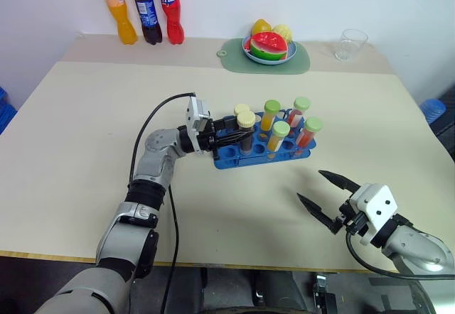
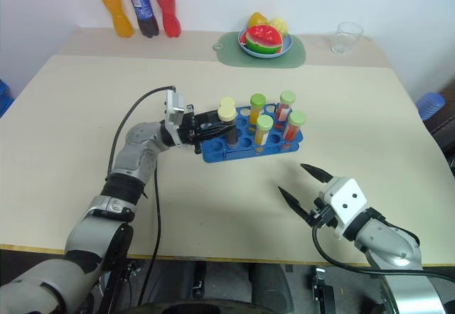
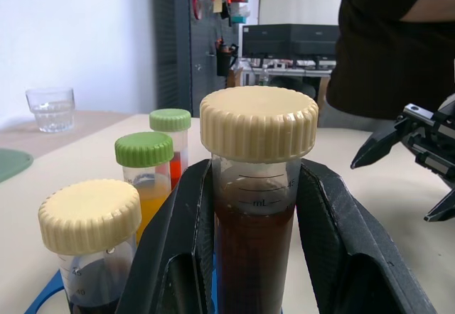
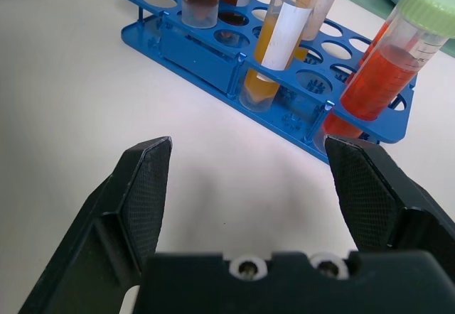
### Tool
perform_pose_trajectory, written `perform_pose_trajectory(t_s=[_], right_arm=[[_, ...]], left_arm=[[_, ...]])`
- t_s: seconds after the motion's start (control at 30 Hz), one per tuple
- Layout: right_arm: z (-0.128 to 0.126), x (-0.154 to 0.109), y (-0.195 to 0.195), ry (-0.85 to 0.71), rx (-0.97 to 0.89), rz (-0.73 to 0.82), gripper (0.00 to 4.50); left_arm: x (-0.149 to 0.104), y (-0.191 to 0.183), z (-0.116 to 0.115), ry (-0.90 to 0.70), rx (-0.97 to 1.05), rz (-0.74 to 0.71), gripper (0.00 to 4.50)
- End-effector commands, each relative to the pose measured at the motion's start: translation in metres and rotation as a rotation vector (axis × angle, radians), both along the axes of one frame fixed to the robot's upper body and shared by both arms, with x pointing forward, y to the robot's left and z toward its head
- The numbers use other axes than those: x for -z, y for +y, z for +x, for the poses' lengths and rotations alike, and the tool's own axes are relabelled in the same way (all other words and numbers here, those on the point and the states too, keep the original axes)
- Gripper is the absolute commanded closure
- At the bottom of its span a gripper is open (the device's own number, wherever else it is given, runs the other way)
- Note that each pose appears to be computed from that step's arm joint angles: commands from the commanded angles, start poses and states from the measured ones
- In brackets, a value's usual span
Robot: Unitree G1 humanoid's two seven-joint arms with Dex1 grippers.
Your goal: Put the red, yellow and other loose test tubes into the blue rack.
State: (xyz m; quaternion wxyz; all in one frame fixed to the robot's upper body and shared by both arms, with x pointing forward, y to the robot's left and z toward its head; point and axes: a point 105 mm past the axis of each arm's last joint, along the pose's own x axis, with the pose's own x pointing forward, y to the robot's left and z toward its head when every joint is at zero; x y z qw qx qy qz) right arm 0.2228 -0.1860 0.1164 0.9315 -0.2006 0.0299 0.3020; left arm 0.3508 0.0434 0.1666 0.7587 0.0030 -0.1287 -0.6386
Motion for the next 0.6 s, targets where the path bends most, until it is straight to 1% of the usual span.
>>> perform_pose_trajectory(t_s=[0.03,0.6], right_arm=[[0.0007,-0.0057,0.0036,-0.026,-0.013,0.000,0.70],[0.0061,-0.0045,0.0065,-0.034,-0.024,0.004,0.70]], left_arm=[[0.0210,0.0030,0.0008,0.064,-0.015,0.065,2.93],[0.0131,0.0074,0.0004,0.058,-0.015,0.039,2.93]])
